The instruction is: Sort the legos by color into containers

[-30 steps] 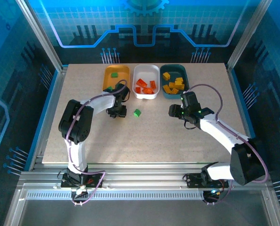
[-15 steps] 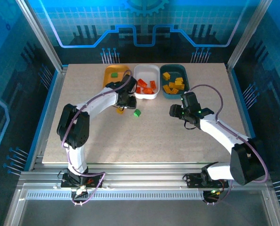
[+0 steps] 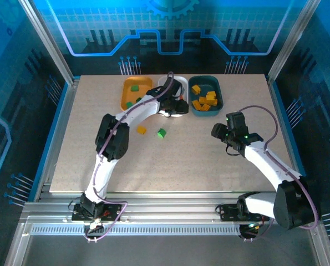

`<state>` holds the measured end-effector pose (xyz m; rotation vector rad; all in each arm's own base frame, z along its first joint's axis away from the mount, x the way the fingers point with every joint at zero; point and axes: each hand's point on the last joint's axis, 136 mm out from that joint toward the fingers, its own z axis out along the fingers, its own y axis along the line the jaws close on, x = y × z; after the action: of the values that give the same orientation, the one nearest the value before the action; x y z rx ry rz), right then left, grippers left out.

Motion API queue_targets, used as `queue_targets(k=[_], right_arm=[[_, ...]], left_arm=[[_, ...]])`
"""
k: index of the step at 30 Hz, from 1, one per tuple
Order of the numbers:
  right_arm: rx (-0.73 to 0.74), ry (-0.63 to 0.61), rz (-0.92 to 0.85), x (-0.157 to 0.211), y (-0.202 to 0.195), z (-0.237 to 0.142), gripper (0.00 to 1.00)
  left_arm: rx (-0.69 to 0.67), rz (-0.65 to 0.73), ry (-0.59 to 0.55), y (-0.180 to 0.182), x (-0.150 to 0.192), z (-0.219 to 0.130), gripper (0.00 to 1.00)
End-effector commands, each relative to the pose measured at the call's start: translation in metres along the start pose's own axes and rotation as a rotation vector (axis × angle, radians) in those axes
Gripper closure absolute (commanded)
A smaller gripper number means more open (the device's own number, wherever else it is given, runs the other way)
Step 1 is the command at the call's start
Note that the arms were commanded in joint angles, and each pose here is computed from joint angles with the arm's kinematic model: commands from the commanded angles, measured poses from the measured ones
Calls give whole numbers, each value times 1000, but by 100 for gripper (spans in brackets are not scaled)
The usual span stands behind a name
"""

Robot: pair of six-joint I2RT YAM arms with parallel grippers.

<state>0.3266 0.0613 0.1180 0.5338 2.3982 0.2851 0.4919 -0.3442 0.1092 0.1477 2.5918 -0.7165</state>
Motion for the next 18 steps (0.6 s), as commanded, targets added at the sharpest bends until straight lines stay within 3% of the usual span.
queue_targets(k=[1, 13, 15, 18], right_arm=[[2, -11, 27, -2, -4, -2, 34], [-9, -20, 41, -6, -7, -7, 34], [-8, -26, 40, -7, -7, -9, 33], [-16, -24, 41, -7, -6, -10, 33]], left_arm=[[104, 13, -36, -37, -19, 6, 67], [188, -1, -113, -58, -50, 36, 65], [207, -3, -129, -63, -55, 40, 62], [228, -12, -146, -66, -61, 46, 47]])
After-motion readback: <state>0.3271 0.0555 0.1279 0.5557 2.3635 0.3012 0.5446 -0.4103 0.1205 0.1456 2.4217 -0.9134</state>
